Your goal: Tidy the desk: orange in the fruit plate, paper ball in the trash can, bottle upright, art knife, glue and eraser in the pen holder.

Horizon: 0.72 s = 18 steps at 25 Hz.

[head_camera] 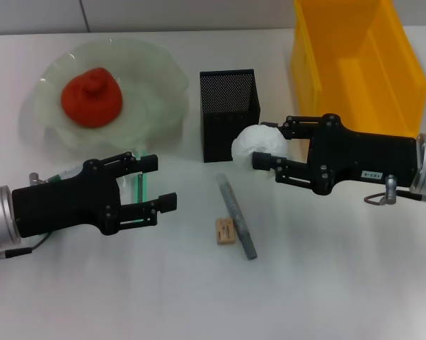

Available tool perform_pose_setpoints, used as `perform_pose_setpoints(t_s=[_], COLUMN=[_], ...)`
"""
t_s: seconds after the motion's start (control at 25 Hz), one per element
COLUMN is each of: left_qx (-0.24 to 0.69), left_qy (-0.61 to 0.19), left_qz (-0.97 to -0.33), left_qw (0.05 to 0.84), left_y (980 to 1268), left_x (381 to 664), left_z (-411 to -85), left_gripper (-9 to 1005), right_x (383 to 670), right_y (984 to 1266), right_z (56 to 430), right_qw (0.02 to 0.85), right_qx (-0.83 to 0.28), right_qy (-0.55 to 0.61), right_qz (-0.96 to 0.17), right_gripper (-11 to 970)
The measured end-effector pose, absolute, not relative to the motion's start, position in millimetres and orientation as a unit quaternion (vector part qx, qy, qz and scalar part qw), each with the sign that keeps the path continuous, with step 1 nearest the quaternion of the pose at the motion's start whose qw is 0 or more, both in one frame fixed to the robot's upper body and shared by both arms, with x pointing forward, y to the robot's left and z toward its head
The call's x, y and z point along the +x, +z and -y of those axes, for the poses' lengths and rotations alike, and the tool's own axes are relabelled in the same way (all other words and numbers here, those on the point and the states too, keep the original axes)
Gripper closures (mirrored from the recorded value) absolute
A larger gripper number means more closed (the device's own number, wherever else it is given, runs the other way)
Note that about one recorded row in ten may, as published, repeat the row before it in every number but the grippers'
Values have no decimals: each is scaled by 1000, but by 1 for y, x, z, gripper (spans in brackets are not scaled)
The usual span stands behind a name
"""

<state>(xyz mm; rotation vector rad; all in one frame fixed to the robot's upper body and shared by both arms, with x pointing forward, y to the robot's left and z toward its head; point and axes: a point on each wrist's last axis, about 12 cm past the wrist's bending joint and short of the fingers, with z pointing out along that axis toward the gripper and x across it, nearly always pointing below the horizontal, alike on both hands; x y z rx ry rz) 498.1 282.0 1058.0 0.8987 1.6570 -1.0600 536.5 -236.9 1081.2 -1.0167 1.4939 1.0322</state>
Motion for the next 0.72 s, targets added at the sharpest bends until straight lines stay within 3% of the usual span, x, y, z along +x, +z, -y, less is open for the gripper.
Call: perform_pose_setpoints(t_s=[0.24, 0.72], left_qx=[368, 367], left_qy=[-434, -435], left_qz=[-675, -676], left_qw=[470, 469], left_y=[1060, 1059], left_x=[501, 500], left_z=[-281, -281], left_gripper=[188, 187], right_x=[534, 542], right_y=[1076, 1067], right_z=[239, 279], right_qw=[530, 689], right_qx=[-387, -197], right_qy=[427, 302], right_qz=[-623, -629], right_gripper=[475, 476])
